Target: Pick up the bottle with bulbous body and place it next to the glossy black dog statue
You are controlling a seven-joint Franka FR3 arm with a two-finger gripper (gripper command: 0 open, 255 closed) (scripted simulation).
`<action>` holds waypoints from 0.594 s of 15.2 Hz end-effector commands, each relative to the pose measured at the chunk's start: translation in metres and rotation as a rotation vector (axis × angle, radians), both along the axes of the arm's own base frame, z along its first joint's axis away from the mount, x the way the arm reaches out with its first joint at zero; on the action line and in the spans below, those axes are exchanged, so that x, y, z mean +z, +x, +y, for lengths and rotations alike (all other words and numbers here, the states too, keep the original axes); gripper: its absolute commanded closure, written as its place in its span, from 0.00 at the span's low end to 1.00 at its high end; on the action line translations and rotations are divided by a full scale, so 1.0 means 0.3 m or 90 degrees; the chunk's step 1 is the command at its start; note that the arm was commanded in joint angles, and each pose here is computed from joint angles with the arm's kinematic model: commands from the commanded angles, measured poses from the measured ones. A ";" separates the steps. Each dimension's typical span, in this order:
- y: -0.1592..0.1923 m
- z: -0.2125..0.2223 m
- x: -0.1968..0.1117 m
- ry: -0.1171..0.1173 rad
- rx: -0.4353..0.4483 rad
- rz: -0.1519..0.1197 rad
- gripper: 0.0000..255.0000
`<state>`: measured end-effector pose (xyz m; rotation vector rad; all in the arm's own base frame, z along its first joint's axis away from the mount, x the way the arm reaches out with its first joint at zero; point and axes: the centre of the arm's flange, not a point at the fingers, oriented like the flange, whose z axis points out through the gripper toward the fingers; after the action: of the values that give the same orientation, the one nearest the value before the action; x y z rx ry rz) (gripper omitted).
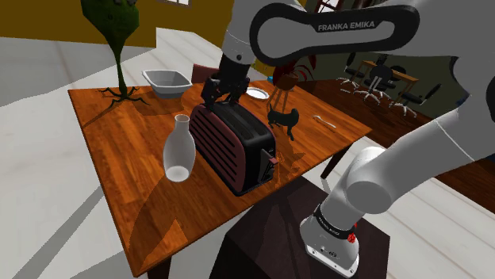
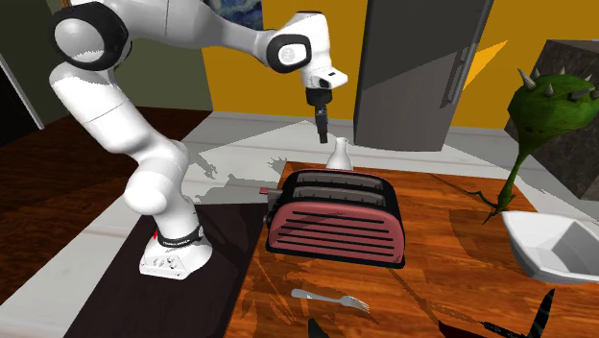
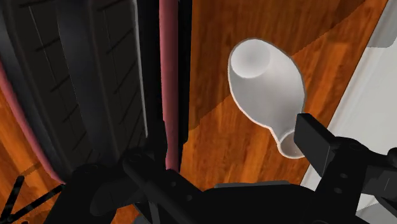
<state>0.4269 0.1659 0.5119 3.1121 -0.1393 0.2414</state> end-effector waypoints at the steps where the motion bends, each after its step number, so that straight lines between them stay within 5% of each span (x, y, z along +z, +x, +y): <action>1: 0.052 0.063 -0.045 0.001 0.000 0.000 0.00; 9: 0.212 0.258 -0.190 0.002 0.002 0.001 0.00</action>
<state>0.4876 0.2389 0.4594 3.1146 -0.1346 0.2390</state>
